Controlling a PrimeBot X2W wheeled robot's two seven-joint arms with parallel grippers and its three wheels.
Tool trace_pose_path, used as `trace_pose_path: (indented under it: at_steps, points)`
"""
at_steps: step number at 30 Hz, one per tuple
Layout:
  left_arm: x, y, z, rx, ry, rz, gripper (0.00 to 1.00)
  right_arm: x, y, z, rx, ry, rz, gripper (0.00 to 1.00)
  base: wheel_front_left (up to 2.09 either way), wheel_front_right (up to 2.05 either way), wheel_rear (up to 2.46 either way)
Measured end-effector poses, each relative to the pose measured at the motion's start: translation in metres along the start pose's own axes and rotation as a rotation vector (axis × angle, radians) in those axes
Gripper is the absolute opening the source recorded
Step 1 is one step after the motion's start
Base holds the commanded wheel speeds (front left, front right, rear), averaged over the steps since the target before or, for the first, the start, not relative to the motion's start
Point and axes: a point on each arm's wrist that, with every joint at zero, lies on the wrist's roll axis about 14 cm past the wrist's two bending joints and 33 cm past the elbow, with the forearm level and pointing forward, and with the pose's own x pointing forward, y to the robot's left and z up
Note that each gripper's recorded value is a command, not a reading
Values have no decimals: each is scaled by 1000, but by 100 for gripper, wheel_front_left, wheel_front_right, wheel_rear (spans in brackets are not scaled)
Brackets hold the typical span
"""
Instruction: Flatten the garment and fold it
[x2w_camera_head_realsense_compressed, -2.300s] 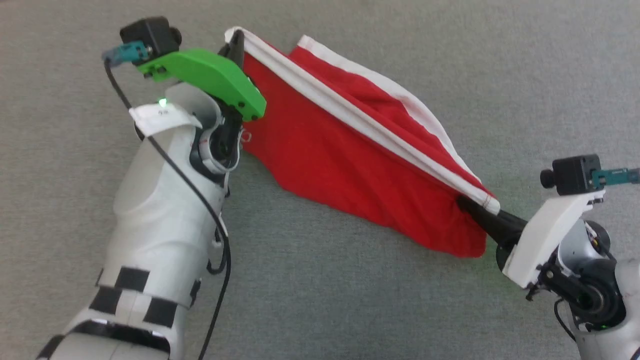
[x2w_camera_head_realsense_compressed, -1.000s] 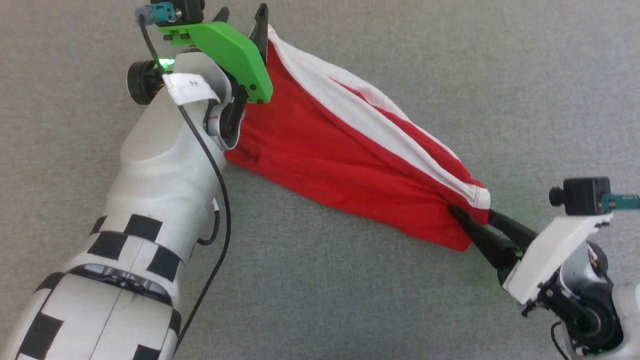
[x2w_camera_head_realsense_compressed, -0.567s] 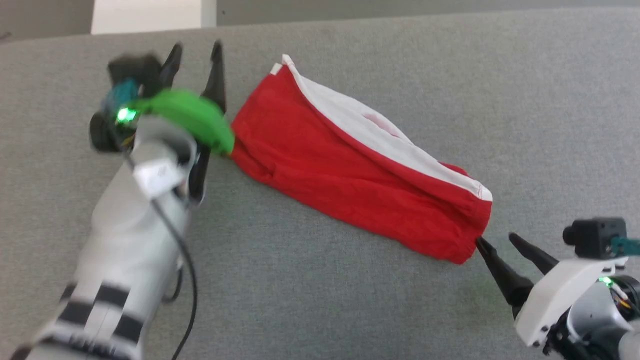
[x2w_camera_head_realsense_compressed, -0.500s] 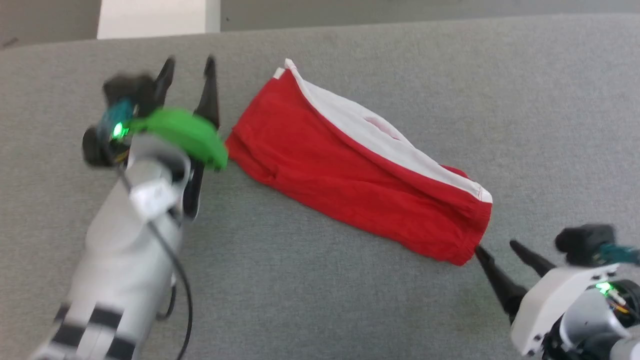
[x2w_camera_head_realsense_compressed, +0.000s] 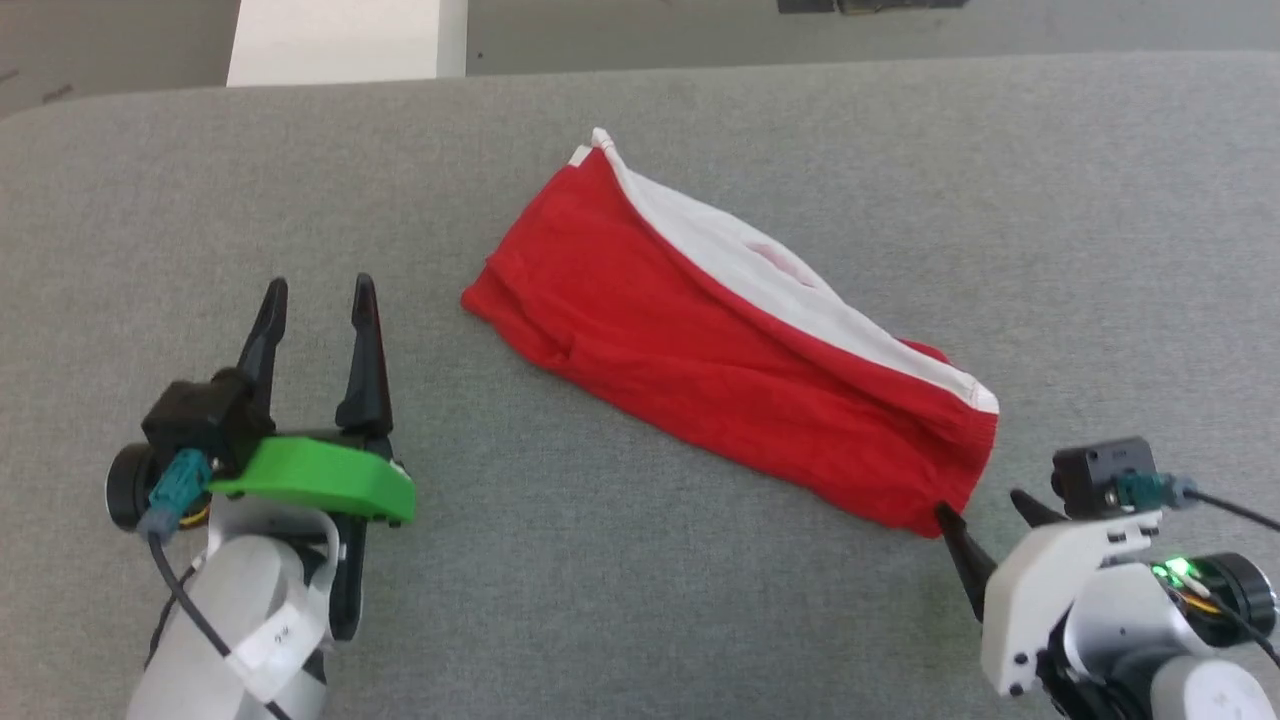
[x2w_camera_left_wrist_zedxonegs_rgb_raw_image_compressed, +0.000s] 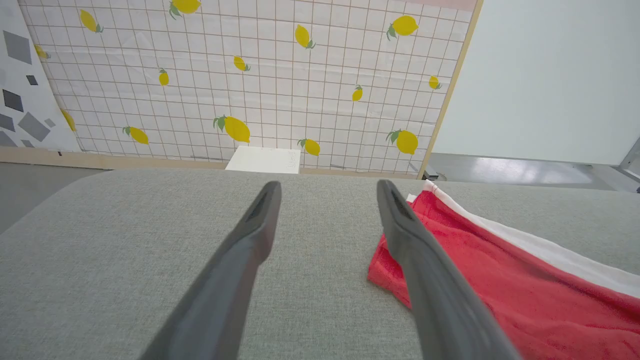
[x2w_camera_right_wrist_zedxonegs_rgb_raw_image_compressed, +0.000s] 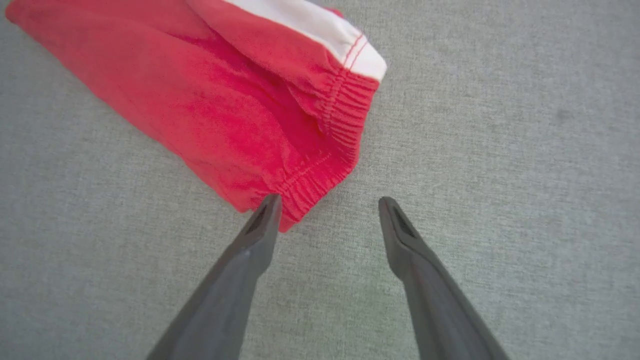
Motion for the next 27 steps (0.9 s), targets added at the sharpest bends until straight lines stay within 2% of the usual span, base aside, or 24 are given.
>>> trace_pose_path:
  at_steps: [10,17,18,19,20,27]
  points:
    - [-7,5,-10,-30,15,31,100,35,21,-10,-5,79,77,100,0,0,0]
    - [-11,6,-23,-47,46,34,100,56,35,-11,-61,122,106,100,0,0,0]
    - [-11,6,-24,-48,49,35,100,57,35,-11,-70,130,106,96,0,0,0]
    - [-12,6,-25,-46,52,35,100,58,36,-10,-76,133,107,26,0,0,0]
    - [-12,7,-26,-42,55,35,100,59,36,-9,-79,132,108,0,0,0,0]
    - [-13,4,-33,-39,78,18,100,56,36,-2,-73,114,105,0,0,0,0]
